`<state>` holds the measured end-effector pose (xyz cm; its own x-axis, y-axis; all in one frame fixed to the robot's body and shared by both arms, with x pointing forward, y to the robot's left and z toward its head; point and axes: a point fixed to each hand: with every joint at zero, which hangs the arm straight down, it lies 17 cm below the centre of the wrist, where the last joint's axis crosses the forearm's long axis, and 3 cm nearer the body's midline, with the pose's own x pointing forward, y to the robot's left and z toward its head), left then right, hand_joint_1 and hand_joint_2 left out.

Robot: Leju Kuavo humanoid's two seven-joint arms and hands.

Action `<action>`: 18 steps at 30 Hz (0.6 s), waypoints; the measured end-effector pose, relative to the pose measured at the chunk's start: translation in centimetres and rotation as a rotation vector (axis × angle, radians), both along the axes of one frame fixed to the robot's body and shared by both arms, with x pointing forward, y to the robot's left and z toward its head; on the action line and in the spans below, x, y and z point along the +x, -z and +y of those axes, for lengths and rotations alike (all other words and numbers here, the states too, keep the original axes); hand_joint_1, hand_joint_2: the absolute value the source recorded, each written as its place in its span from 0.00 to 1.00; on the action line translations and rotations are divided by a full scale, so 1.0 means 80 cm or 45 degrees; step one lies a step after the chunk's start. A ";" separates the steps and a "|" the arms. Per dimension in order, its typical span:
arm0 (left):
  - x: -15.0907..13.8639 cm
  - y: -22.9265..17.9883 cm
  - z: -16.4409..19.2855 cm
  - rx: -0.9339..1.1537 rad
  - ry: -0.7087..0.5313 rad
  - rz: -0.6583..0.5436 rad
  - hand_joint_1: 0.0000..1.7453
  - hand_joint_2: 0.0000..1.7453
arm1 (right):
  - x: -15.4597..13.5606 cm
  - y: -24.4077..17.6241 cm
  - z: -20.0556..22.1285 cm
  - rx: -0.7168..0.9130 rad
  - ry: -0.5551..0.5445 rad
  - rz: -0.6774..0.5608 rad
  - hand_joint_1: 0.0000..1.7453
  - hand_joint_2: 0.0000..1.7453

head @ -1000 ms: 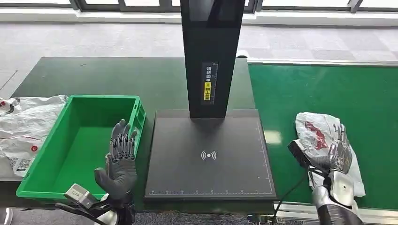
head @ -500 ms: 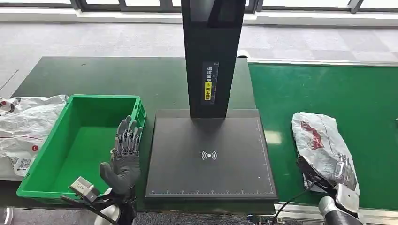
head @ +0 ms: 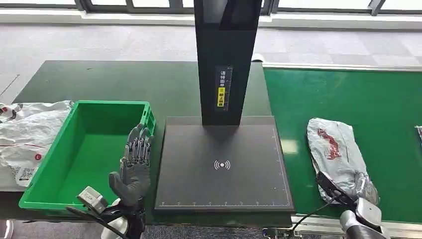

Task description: Moved the parcel from conveyor to table for the left to box.

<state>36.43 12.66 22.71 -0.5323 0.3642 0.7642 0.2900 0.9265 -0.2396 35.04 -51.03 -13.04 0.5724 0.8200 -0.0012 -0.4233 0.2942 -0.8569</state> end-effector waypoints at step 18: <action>0.000 -0.002 0.002 0.017 -0.002 0.004 0.00 0.00 | 0.024 -0.011 0.030 0.028 -0.051 -0.115 1.00 1.00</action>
<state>36.44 12.84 22.87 -0.5303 0.3532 0.7707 0.2881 0.9301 -0.2280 36.96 -48.65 -12.14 0.5358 0.8416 0.0674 -0.3568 0.2980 -0.8854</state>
